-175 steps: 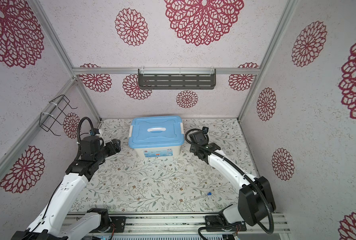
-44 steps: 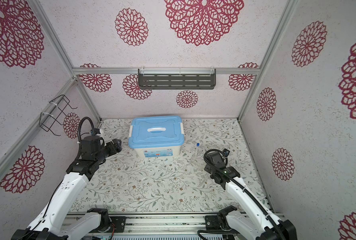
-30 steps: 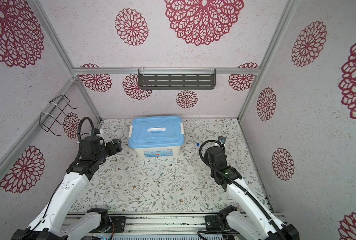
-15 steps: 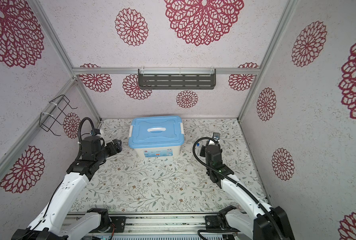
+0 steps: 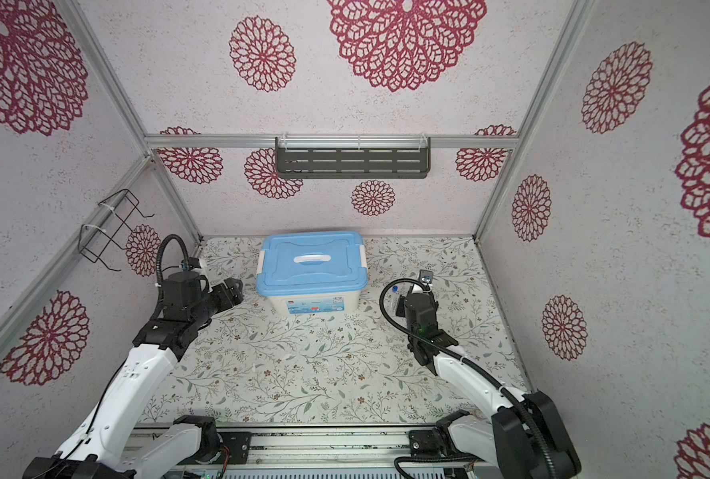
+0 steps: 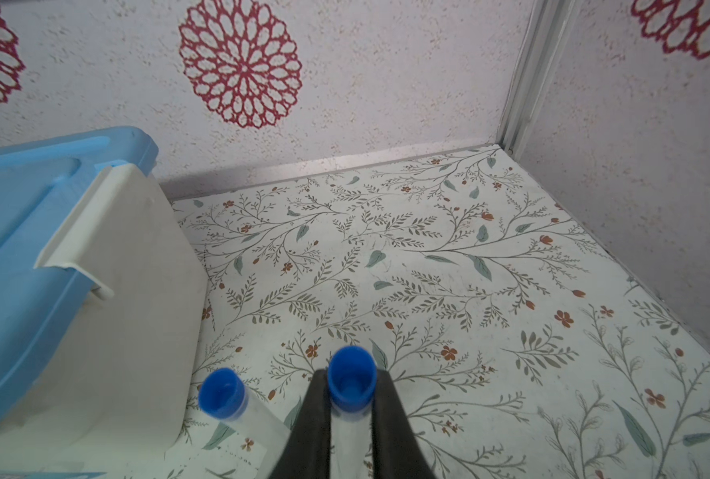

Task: Organize the chemistry lab equipment
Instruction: 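Lower the second tube beside the first tube and open the right gripper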

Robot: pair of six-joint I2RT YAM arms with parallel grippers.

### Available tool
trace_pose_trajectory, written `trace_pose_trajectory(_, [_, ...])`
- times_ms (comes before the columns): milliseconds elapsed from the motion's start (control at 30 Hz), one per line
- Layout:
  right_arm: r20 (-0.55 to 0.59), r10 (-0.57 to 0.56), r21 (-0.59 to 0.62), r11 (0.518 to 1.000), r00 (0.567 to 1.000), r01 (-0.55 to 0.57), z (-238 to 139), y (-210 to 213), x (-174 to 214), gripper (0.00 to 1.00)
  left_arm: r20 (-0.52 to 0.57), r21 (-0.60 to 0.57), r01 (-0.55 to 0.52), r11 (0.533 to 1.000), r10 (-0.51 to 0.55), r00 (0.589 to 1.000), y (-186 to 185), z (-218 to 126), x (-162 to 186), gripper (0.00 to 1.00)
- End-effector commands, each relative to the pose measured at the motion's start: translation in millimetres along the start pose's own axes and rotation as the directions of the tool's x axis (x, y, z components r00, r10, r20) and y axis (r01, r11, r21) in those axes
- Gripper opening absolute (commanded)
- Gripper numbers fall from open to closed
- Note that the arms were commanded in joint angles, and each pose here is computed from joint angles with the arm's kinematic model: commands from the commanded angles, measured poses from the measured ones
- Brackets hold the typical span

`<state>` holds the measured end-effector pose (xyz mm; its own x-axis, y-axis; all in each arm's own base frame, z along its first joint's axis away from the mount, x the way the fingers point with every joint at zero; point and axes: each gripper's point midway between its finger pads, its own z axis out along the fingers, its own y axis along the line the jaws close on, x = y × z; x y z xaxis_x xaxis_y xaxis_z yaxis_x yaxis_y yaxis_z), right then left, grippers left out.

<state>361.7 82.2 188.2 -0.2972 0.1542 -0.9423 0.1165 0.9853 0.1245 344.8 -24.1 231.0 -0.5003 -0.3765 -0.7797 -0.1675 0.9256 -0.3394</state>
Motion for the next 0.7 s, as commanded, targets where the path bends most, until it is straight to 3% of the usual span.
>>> trace_pose_trajectory(0, [0.035,0.026,-0.021,0.999,0.999,-0.026,0.9,6.3,-9.6,0.16,0.001,0.001,-0.007,1.0,0.007,1.0,-0.8,3.7,1.7,0.85])
trace_pose_trajectory(667, [-0.01,-0.048,-0.034,0.998,0.999,0.048,0.9,11.6,9.0,0.15,-0.005,0.001,-0.007,1.0,0.007,1.0,-0.8,4.8,3.1,0.85])
